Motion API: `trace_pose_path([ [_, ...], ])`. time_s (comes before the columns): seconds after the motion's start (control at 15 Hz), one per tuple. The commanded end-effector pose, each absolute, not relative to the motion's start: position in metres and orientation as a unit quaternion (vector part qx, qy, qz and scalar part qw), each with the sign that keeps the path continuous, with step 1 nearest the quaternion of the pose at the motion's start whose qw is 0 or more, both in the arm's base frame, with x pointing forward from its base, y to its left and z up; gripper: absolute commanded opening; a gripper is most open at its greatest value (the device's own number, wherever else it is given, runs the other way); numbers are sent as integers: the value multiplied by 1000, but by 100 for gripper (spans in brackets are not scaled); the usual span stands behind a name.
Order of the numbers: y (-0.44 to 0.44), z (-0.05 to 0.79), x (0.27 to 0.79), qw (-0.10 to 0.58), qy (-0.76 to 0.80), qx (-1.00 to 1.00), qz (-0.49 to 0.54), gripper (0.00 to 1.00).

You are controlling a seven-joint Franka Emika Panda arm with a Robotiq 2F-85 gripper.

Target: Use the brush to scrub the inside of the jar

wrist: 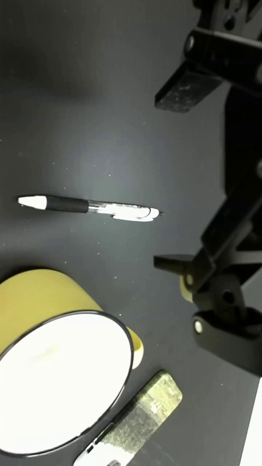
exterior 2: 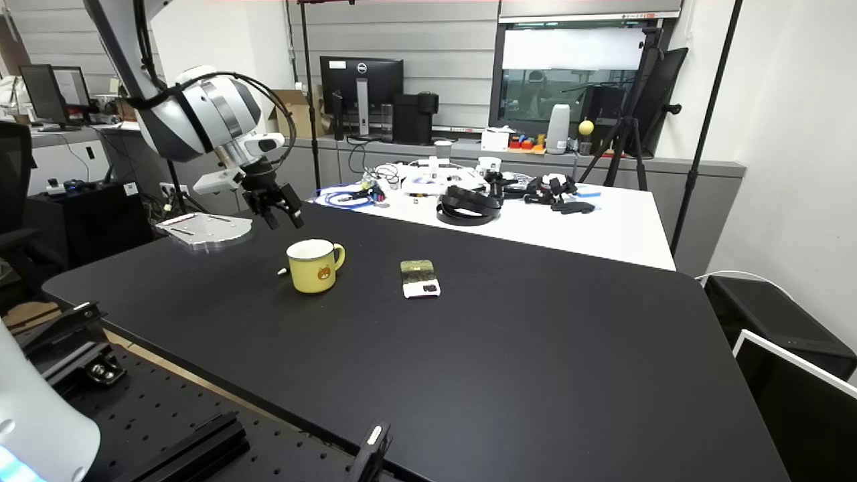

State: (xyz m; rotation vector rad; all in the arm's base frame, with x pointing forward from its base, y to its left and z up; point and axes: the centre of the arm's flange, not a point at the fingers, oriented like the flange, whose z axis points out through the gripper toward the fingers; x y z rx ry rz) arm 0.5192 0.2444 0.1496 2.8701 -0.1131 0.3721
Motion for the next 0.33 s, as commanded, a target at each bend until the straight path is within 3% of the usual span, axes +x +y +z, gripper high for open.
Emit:
trace_pose_path([
  [0.0, 244, 149, 519, 123, -38, 984, 127, 100],
  [0.27, 245, 145, 517, 124, -37, 984, 124, 100],
])
